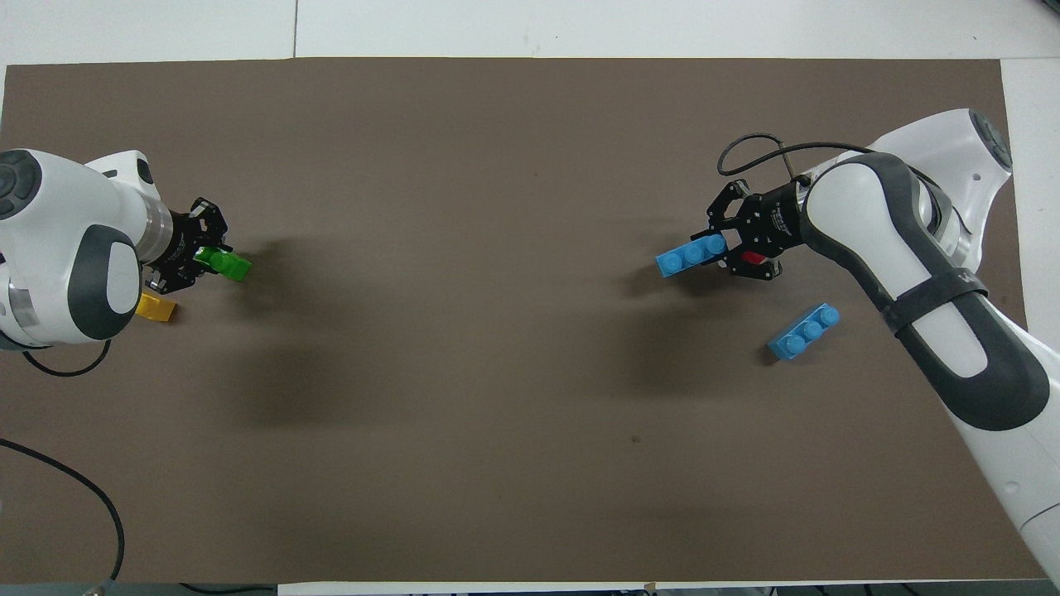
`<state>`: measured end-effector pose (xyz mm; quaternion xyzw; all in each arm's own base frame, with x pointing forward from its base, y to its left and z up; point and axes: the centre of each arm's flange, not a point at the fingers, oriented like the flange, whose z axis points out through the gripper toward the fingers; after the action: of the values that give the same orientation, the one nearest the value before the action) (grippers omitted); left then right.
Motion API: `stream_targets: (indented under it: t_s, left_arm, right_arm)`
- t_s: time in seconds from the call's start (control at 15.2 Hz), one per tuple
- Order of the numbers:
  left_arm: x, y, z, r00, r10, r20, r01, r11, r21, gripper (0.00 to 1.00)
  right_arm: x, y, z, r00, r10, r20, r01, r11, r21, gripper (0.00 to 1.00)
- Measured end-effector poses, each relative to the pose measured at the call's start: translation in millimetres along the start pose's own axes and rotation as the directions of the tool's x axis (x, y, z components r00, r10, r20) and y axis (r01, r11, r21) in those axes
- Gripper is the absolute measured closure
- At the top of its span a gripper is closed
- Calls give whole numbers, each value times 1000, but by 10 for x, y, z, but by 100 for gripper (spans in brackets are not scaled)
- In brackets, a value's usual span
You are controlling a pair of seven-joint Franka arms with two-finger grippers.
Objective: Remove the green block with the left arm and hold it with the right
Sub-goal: 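Open the left gripper on green while the right gripper releases blue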
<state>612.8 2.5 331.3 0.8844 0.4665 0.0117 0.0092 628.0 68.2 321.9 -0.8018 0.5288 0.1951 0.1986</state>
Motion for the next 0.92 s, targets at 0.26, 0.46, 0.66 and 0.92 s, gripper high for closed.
stream_targets:
  t_s: [0.26,0.46,0.66,0.92]
  left_arm:
    - [4,10,24,999,54,0,-54,999,-1,65]
    - [5,10,34,995,99,0,-99,995,-1,65]
    - [15,1,84,991,135,-6,-135,991,-7,65]
    - [23,-11,151,990,141,-6,-141,990,-8,65]
  right_arm:
    - [72,118,137,1000,7,12,-7,1000,-28,65]
    - [117,181,188,1000,18,16,-17,999,-39,65]
    - [142,211,207,1000,10,18,-9,999,-43,65]
    - [230,307,267,1000,2,27,-1,998,-56,65]
